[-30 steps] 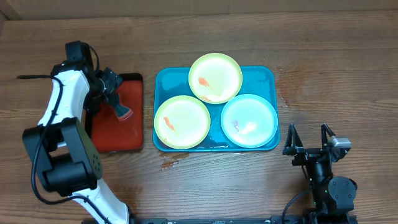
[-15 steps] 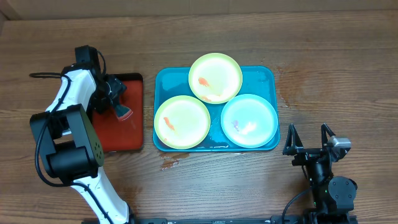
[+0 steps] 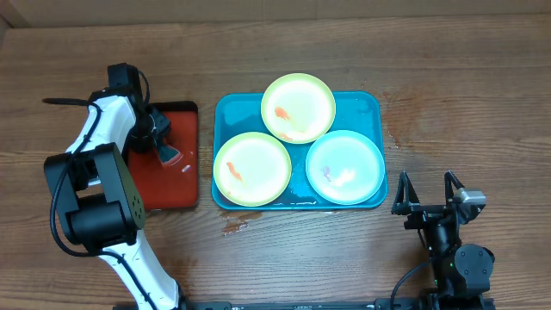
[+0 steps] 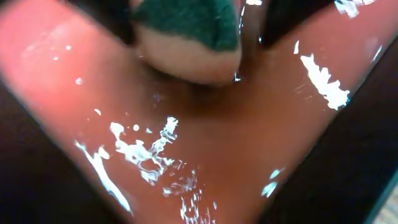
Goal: Clean dirty plates on tray and stack at the side
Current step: 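Lower the left gripper onto the green-and-yellow sponge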
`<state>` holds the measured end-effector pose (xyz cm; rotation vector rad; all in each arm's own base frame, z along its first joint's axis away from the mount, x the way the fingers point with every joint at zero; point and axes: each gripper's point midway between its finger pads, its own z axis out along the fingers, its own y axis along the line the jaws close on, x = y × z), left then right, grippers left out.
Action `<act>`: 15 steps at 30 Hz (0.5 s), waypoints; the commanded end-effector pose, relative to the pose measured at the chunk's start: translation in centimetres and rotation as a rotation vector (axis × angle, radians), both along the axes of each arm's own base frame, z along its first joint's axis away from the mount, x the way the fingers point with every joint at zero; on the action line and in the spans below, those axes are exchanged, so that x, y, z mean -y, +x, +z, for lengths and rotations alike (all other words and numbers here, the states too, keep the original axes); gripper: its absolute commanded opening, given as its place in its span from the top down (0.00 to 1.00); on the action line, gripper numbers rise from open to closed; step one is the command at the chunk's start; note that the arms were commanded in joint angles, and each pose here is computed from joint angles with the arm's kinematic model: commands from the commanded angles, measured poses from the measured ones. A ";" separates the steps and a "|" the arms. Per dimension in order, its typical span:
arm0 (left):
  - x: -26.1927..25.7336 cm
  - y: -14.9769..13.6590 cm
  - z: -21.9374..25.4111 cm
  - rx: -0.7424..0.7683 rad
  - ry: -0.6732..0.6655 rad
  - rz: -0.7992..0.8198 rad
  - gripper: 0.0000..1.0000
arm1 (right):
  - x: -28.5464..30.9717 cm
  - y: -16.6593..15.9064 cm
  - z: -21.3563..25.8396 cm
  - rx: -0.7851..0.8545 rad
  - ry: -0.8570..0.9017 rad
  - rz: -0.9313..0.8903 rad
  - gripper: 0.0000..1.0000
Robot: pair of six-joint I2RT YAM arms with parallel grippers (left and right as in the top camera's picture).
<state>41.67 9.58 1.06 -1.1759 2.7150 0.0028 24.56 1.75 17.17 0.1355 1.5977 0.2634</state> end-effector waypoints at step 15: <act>3.4 -4.8 -0.2 -0.203 -0.179 -0.008 0.34 | 0.1 0.0 -0.2 0.003 -0.003 -0.008 0.00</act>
